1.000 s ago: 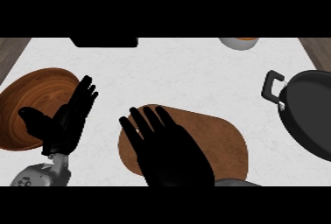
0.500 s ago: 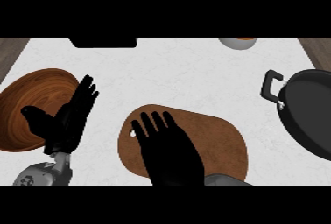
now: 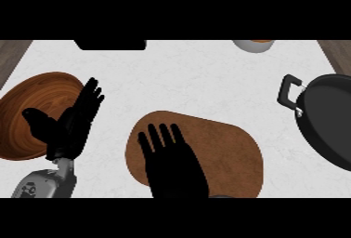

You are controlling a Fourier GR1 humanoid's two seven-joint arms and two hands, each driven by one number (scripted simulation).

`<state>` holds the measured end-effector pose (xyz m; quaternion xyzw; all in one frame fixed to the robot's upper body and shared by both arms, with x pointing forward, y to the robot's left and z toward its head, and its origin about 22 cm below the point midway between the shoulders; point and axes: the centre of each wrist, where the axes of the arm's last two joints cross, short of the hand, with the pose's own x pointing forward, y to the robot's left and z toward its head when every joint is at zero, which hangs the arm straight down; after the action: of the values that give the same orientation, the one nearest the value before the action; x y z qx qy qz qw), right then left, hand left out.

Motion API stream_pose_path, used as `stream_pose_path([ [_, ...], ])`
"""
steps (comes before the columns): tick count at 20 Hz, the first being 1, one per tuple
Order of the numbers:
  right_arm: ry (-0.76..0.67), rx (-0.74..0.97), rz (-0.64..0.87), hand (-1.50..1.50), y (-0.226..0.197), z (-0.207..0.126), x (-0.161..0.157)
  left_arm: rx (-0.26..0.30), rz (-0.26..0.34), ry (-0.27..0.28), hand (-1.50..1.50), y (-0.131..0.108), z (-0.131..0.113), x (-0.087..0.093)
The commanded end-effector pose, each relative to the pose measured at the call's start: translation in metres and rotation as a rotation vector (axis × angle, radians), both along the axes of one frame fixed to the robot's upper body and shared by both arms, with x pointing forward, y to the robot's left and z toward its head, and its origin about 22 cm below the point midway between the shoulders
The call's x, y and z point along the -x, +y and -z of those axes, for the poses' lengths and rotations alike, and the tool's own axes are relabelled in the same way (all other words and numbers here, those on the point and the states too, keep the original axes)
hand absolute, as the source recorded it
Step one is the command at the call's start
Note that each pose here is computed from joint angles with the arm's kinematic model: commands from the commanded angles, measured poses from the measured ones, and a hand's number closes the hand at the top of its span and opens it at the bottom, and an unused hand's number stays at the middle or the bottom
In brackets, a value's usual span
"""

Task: Pick the bell pepper from the cutting board and place it in the pot

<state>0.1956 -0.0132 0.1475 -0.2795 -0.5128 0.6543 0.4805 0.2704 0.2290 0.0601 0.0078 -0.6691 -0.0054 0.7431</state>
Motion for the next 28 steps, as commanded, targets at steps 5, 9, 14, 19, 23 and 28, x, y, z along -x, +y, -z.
stream_pose_path([
  [5, 0.011, 0.027, 0.153, -1.50, 0.011, 0.000, -0.001, 0.009, 0.011, -0.004, 0.00, 0.003, -0.019, 0.009],
  [9, 0.007, 0.099, 0.191, -1.50, 0.016, 0.023, -0.006, -0.003, 0.026, -0.005, 0.00, -0.001, -0.018, 0.002],
  [14, 0.006, 0.135, 0.222, -1.50, 0.020, 0.053, -0.009, -0.008, 0.029, -0.002, 0.00, -0.014, -0.002, -0.001],
  [19, 0.013, 0.180, 0.205, -1.50, 0.025, 0.046, -0.020, 0.004, 0.028, 0.010, 0.00, 0.000, 0.003, 0.011],
  [23, 0.037, 0.273, 0.220, -1.50, 0.029, 0.062, -0.032, 0.008, 0.011, -0.021, 0.00, 0.003, -0.017, -0.012],
  [28, 0.039, 0.292, 0.258, -1.50, 0.028, 0.080, -0.042, 0.008, 0.016, -0.010, 0.00, 0.001, 0.001, 0.007],
])
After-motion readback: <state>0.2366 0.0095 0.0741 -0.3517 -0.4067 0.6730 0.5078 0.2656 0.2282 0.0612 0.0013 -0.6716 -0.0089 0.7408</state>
